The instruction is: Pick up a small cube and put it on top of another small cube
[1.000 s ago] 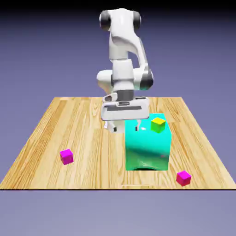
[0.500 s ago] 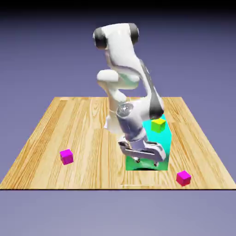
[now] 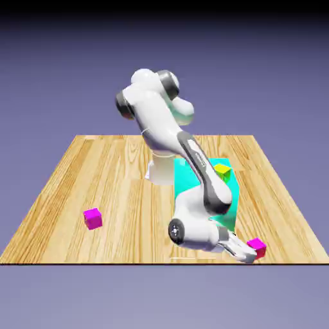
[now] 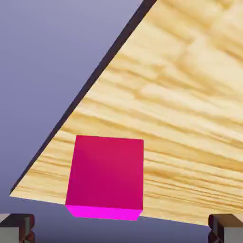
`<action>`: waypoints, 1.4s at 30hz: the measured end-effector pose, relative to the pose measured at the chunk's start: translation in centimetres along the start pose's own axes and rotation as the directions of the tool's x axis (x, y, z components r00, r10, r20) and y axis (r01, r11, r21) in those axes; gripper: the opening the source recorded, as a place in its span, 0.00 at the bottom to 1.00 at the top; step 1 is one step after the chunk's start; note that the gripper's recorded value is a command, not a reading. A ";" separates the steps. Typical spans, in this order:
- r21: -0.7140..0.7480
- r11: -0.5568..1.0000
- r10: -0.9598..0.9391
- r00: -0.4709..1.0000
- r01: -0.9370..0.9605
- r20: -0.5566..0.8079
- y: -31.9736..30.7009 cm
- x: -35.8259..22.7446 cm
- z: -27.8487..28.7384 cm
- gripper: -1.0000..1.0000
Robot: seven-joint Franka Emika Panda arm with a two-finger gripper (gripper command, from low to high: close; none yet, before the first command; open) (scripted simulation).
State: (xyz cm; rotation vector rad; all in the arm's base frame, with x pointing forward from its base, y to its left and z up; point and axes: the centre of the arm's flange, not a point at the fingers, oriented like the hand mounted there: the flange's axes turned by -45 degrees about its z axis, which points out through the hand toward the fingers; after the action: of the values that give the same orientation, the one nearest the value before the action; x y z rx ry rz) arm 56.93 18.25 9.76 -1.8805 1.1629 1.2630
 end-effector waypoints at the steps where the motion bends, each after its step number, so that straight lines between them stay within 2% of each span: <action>1: 0.000 1.000 0.000 1.000 0.000 0.000 0.0 0.0 0.0 0.50; 3: 0.000 1.000 0.000 1.000 0.000 0.001 0.0 1.6 4.8 0.50; 4: 0.000 1.000 0.000 1.000 0.000 0.000 0.0 1.9 5.8 0.00; 6: 0.000 1.000 0.000 1.000 0.000 0.000 0.0 1.9 5.8 0.00; 9: 0.010 1.000 -0.003 1.000 0.003 -0.023 -0.2 0.2 0.2 0.00; 11: -0.103 0.981 -0.169 0.983 0.161 -0.072 -0.8 -2.8 1.4 0.00; 14: -0.311 0.869 -0.429 0.900 0.386 -0.082 -1.2 -8.0 3.5 0.00; 19: -0.620 0.501 -0.742 0.669 0.604 0.053 -0.5 -16.2 6.8 0.00; 23: -0.785 0.140 -0.804 0.532 0.603 0.266 2.5 -22.0 8.0 0.00; 27: -0.837 -0.203 -0.748 0.471 0.507 0.467 5.9 -27.3 8.2 0.00; 31: -0.798 -0.479 -0.625 0.496 0.366 0.603 9.4 -32.5 7.5 0.00; 38: -0.889 -0.279 -0.400 0.797 0.364 0.452 17.4 -29.6 0.4 0.00; 39: -0.902 -0.222 -0.369 0.825 0.369 0.429 18.3 -28.8 -0.5 0.00; 42: -0.901 -0.229 -0.368 0.824 0.368 0.430 19.8 -27.4 0.0 0.00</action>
State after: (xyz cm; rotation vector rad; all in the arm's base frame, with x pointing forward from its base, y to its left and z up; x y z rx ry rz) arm 34.56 18.65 35.18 -2.8010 -1.0130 1.8813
